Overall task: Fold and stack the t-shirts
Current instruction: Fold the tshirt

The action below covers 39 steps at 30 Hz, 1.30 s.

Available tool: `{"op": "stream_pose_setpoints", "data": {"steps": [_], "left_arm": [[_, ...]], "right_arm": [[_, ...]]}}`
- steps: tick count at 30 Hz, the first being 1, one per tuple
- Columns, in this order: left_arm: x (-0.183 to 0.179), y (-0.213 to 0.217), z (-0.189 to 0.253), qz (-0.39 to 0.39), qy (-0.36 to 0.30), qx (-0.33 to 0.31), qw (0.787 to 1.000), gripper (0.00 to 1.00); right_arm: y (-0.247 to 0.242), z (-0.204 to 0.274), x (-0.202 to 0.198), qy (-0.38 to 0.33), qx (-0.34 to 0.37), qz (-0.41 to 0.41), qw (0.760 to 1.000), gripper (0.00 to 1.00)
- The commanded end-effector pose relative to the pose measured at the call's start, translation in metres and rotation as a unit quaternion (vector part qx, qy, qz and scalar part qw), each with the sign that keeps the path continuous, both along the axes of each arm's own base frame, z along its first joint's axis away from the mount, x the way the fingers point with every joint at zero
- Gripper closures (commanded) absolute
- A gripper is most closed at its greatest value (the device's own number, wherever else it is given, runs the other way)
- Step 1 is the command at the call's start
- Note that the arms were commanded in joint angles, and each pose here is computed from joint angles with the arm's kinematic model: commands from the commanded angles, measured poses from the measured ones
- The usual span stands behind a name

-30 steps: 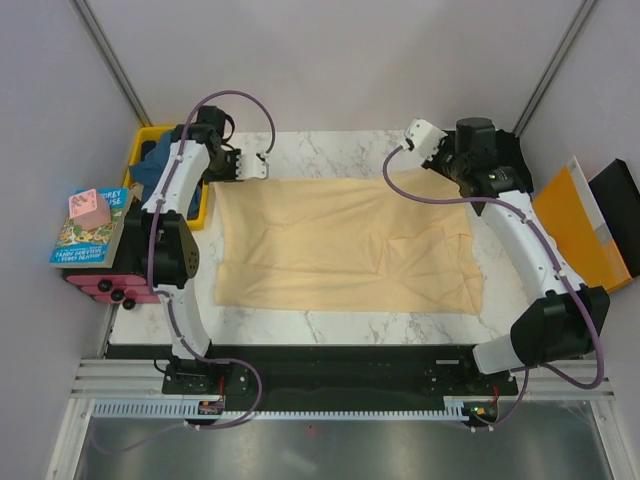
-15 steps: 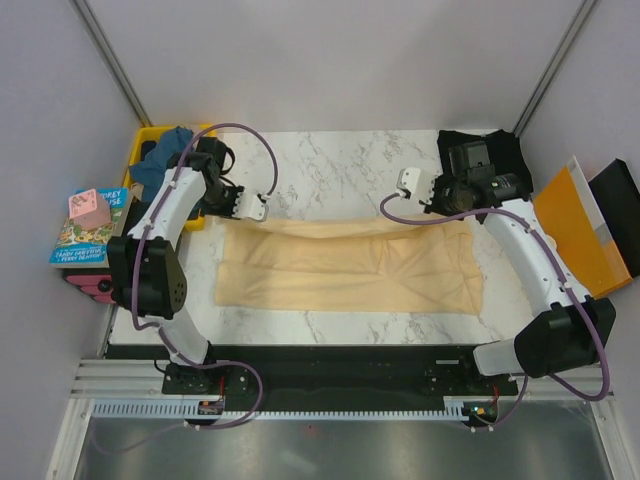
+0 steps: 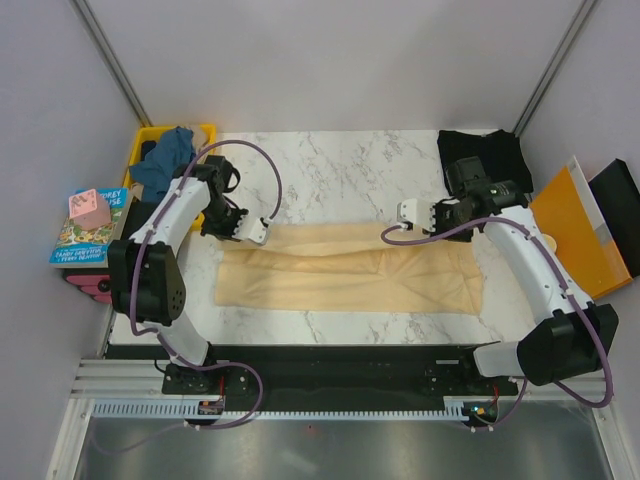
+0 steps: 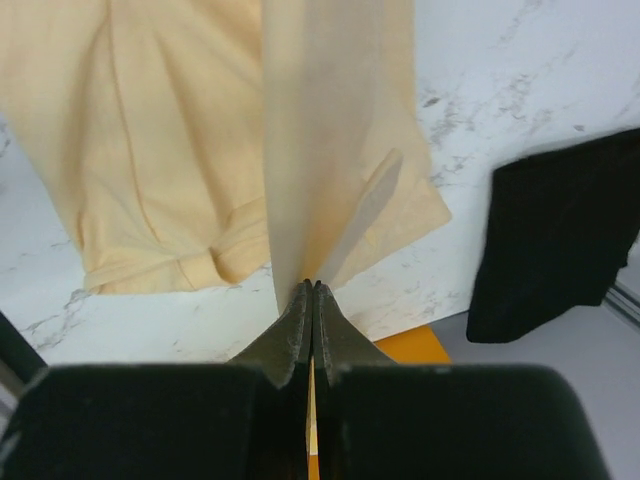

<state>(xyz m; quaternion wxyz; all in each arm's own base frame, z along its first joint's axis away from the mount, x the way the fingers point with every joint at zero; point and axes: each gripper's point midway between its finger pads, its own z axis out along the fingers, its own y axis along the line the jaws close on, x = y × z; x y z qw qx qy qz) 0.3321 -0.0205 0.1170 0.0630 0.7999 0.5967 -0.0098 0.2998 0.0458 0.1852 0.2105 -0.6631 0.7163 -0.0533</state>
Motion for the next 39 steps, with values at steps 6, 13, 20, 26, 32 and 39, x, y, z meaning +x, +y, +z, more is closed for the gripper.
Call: {"op": "stream_pose_setpoints", "data": {"steps": [6, 13, 20, 26, 32, 39], "left_arm": [[-0.006, 0.005, -0.013, -0.026, 0.014, 0.029, 0.999, 0.94], [-0.001, 0.005, -0.024, -0.024, 0.022, 0.042, 0.999, 0.92], [-0.017, 0.009, -0.035, -0.035, 0.051, 0.050, 0.997, 0.94], [-0.029, 0.018, -0.046, -0.047, 0.074, 0.076, 0.993, 0.92], [-0.028, 0.021, -0.052, -0.045, 0.085, 0.091, 0.991, 0.42], [0.013, 0.015, -0.022, 0.000, 0.023, 0.074, 0.997, 0.30]], "right_arm": [[0.019, -0.027, -0.040, 0.082, 0.001, 0.059, 0.995, 1.00], [0.023, -0.043, -0.047, 0.115, -0.011, 0.073, 0.991, 1.00], [0.018, -0.052, -0.059, 0.143, -0.027, 0.086, 0.986, 1.00], [0.019, -0.059, -0.072, 0.174, -0.029, 0.096, 0.980, 1.00], [0.021, -0.074, -0.094, 0.218, -0.040, 0.117, 0.968, 0.79], [0.017, -0.076, -0.108, 0.248, -0.057, 0.117, 0.960, 0.45]]}}
